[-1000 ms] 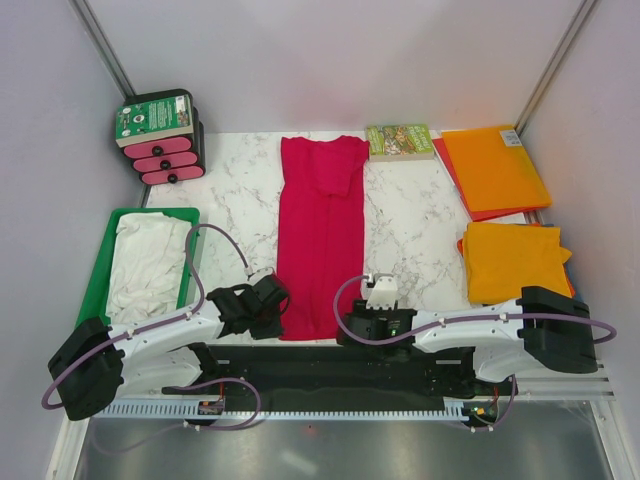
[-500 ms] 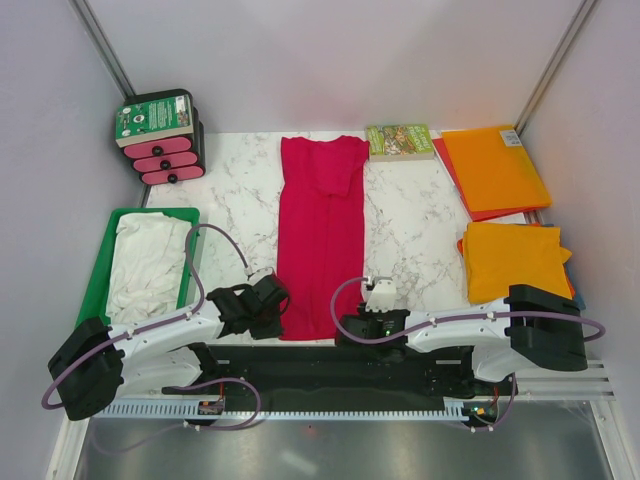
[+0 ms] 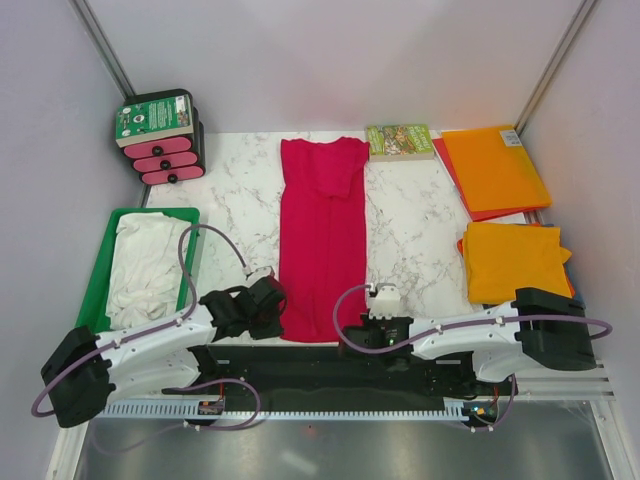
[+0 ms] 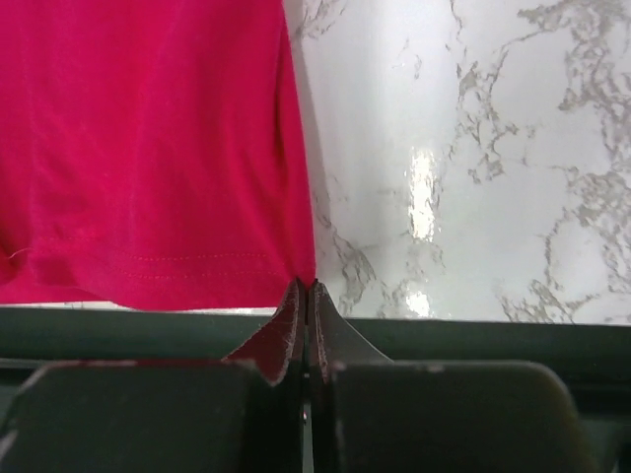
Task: Fold and stack the t-shirts
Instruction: Grab the bottom of the folded rectangular tshirt with both arms, then fold the folded rectangular tshirt in 1/3 of the way
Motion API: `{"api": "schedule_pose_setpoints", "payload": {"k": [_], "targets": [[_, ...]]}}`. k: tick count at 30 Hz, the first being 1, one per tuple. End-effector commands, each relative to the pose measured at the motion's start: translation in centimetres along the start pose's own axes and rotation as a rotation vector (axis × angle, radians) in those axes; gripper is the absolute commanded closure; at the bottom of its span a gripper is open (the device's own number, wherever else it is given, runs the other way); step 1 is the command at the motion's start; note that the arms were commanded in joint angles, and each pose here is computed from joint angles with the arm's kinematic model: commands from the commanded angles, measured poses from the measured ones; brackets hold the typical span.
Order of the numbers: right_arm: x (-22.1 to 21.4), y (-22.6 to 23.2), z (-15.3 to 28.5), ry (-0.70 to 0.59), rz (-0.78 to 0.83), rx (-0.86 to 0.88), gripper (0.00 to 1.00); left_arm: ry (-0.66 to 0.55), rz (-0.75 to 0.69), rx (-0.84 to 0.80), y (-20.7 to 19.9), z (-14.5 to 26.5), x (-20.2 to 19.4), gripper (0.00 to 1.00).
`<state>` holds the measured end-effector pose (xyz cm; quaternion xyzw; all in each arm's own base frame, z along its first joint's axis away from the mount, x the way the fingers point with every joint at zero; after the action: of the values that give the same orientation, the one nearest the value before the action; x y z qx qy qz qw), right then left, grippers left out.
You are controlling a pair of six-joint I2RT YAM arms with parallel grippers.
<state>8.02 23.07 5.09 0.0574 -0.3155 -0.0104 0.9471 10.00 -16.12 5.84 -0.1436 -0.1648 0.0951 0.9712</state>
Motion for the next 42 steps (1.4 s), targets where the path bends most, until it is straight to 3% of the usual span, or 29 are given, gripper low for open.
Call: {"api": "schedule_pose_setpoints", "payload": {"k": [1, 15, 24, 32, 42], "targets": [[0.6, 0.3, 2.0, -0.087, 0.058, -0.028, 1.0, -0.083, 0.033, -0.058, -0.4, 1.3, 0.7, 0.98], [4.2, 1.2, 5.4, -0.257, 0.062, -0.04, 1.0, -0.208, 0.019, -0.116, -2.4, 5.1, 3.2, 0.98], [9.4, 1.6, 7.4, -0.371, 0.016, -0.02, 1.0, -0.316, -0.053, -0.108, -5.6, 7.4, 6.7, 0.98], [16.8, 1.2, 4.6, -0.393, -0.027, -0.079, 1.0, -0.382, -0.126, 0.012, -7.5, 6.7, 11.3, 0.98], [24.9, 0.4, -4.1, -0.321, 0.02, -0.177, 1.0, -0.408, -0.088, 0.097, -8.2, 3.4, 21.2, 0.98]]}}
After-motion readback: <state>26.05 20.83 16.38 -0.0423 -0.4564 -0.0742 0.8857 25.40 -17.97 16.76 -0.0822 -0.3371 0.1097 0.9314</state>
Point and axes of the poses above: each gripper's point midway between its finger pads, its own z axis back along the fingers, its own y axis along the line the jaws close on, x = y × z, the point moved 4 cm from there along z, back along the fingers, and after that the axes turned 4 degrees about z, right-handed, at the moved point
